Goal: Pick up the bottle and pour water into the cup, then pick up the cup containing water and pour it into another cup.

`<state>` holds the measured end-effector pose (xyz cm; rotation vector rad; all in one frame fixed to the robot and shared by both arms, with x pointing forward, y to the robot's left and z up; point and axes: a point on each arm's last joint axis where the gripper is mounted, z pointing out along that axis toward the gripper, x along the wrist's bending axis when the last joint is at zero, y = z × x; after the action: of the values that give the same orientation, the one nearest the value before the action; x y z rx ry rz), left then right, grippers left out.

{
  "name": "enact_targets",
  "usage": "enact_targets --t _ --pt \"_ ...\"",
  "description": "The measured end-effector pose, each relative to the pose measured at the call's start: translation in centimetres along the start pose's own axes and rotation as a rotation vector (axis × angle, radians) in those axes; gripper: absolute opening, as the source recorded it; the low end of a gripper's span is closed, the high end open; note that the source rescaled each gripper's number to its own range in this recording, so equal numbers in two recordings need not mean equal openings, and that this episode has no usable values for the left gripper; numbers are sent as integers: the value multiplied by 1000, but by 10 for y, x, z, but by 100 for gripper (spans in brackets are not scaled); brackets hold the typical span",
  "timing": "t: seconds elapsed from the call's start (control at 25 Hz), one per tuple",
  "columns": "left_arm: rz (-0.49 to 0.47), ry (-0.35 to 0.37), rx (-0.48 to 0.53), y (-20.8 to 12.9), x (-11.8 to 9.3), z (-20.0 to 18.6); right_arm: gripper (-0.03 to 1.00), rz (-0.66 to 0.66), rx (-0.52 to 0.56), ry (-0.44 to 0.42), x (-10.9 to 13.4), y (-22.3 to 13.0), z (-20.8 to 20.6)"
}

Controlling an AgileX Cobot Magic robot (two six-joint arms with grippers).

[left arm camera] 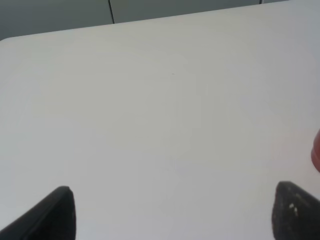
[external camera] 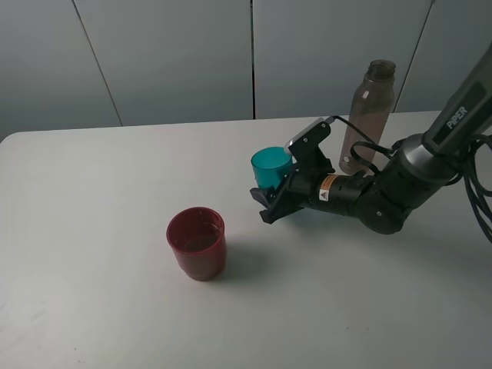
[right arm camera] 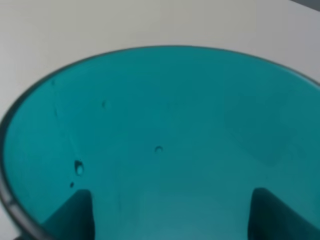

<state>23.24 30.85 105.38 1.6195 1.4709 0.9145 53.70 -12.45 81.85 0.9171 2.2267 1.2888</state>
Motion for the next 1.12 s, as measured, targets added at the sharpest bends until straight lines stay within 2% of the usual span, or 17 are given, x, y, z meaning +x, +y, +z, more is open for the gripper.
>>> enact_targets --t 0.2,0.24,0.36,0.4,0.44,0.52,0.8,0.96,1.04,1.12 --pt "0 0 0 0 0 0 2 1 2 1 0 -1 1" --pt "0 0 0 0 0 0 8 1 2 1 0 -1 1" --pt "0 0 0 0 0 0 73 -5 4 6 0 -1 1" --pt "0 0 0 0 0 0 90 -9 5 8 1 -1 1" --pt "0 0 0 0 0 0 96 -16 2 10 1 3 -1" --pt "0 0 0 0 0 0 99 -44 -15 8 0 14 -5" --pt "0 0 0 0 0 0 99 -58 -81 -40 -5 66 -32" --pt "0 0 0 0 0 0 99 140 0 -79 -8 87 -56" --pt "0 0 0 0 0 0 99 263 60 -130 -10 99 -75" --pt "0 0 0 0 0 0 99 329 124 -202 -12 108 -97"
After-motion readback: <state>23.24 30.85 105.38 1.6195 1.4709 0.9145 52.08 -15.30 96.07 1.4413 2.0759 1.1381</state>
